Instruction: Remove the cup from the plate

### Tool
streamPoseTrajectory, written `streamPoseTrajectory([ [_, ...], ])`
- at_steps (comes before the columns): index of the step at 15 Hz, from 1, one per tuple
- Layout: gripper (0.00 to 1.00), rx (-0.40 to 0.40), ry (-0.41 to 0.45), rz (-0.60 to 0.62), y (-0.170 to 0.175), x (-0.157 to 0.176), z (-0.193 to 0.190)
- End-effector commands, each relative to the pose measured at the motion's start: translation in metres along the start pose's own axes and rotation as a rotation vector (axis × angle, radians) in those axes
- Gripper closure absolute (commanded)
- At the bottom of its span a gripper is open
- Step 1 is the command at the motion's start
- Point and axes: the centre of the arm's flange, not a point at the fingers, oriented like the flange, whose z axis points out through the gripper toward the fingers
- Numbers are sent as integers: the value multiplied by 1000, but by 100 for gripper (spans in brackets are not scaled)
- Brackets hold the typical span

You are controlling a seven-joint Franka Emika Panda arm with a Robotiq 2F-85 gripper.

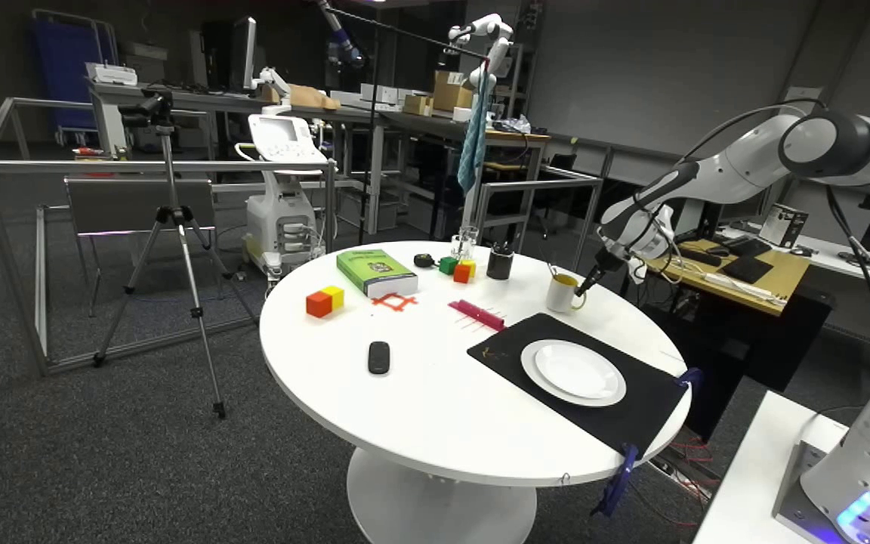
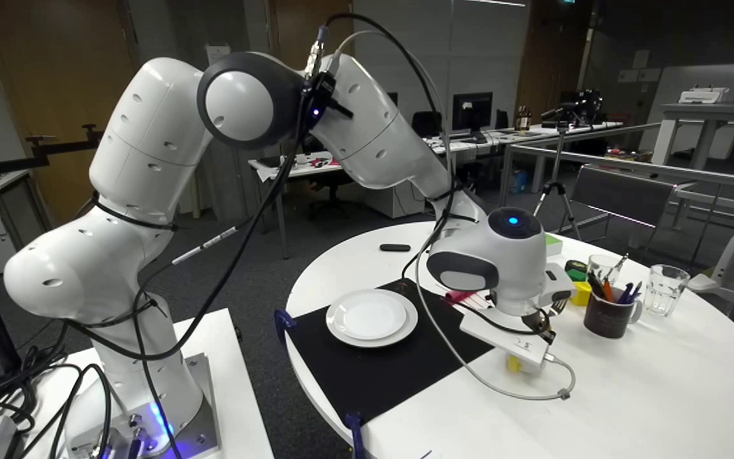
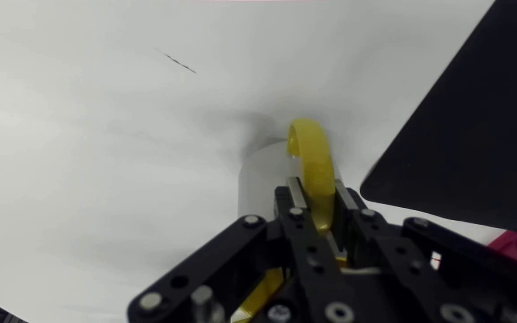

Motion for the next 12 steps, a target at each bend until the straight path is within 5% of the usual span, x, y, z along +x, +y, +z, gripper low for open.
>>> streamPoseTrajectory([
  [1,95,-17,37,16,9,10,-5],
  [12,95,2,21,19,8,7,3],
])
